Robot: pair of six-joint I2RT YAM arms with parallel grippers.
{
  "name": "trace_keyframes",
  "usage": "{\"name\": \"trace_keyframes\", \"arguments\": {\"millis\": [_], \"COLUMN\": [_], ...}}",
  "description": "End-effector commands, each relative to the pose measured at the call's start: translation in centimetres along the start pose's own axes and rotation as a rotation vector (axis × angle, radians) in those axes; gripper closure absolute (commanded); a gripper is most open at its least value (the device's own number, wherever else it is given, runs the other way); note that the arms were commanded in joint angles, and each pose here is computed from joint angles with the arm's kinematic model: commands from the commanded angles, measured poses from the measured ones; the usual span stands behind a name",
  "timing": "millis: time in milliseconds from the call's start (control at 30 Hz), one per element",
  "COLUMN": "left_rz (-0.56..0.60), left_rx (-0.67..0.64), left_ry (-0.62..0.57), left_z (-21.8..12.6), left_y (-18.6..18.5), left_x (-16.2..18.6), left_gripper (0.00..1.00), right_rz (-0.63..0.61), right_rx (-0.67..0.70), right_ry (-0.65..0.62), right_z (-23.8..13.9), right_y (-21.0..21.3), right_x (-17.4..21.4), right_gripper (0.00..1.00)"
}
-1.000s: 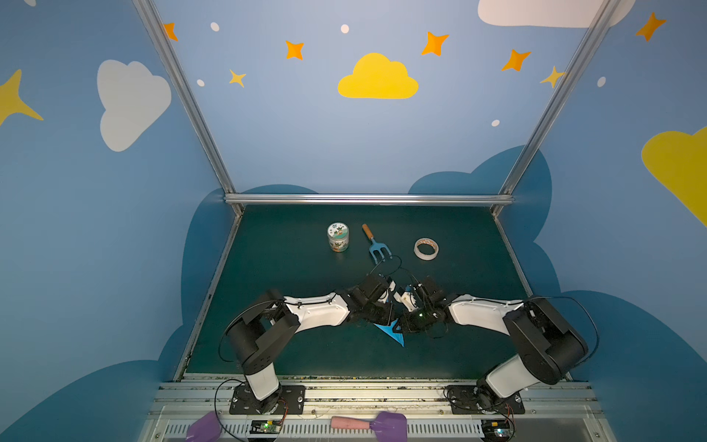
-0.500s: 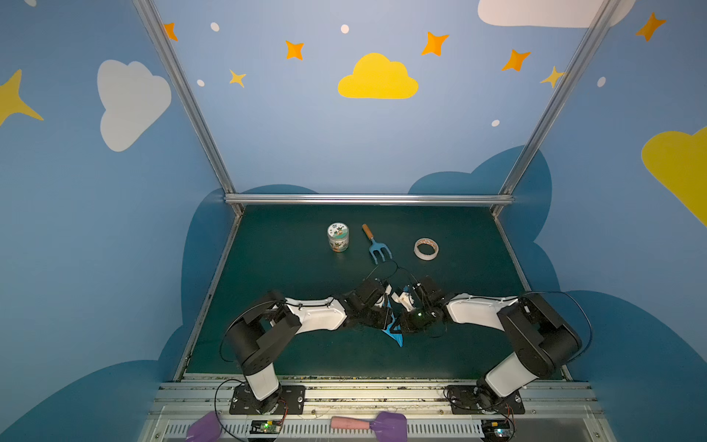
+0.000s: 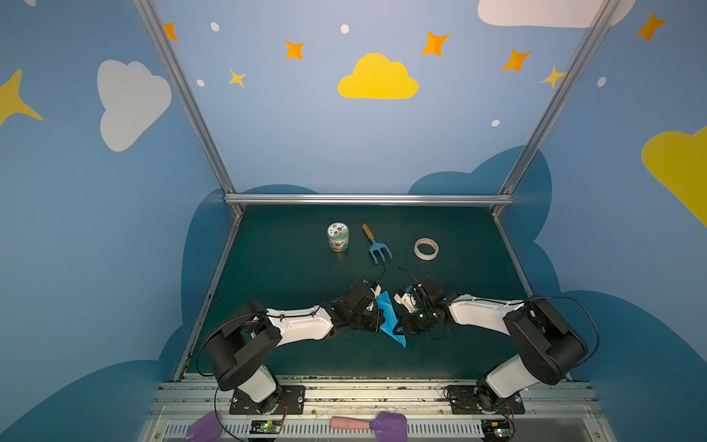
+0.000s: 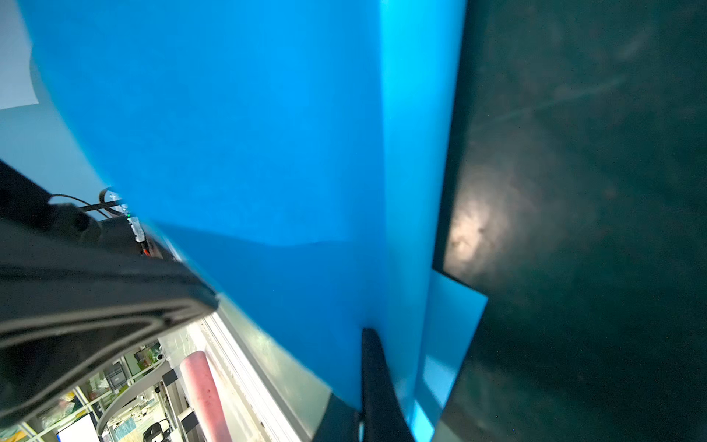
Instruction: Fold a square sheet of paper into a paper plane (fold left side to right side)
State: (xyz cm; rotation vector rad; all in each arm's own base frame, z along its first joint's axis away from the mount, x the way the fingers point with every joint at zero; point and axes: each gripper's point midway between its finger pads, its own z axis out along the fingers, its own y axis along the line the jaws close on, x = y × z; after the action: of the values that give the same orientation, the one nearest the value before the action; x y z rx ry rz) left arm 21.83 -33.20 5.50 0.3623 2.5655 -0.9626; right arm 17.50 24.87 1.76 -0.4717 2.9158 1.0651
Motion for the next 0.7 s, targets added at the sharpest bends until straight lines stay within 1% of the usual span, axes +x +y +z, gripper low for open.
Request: {"name": "trace_keyframes", "arguments": {"millis": [0,333,667], "left_rz": [-0.004,-0.002,-0.01], "left_rx": [0.006,0.005,-0.031], "left_ry": [-0.003,0.06,0.093], "left_z": [0.6,2.9,3.2], "left_y": [-0.2,-0.2,1.2], "left_x": [-0.1,1.7,3.2], "left_gripper": [0.96,0.96,0.96], "right_rz": [0.026,0.04,0.048], "right_rx": [0.035,0.031,0.058], "right_ry": [0.01,-0.012,-0.01], "right_z": [-0.5,-0.9,-0.8], "right_y": [-0.6,-0.7,-1.6], "right_x": [0.5,0.2,0.4], "right_gripper": [1.0,1.0,1.0]}}
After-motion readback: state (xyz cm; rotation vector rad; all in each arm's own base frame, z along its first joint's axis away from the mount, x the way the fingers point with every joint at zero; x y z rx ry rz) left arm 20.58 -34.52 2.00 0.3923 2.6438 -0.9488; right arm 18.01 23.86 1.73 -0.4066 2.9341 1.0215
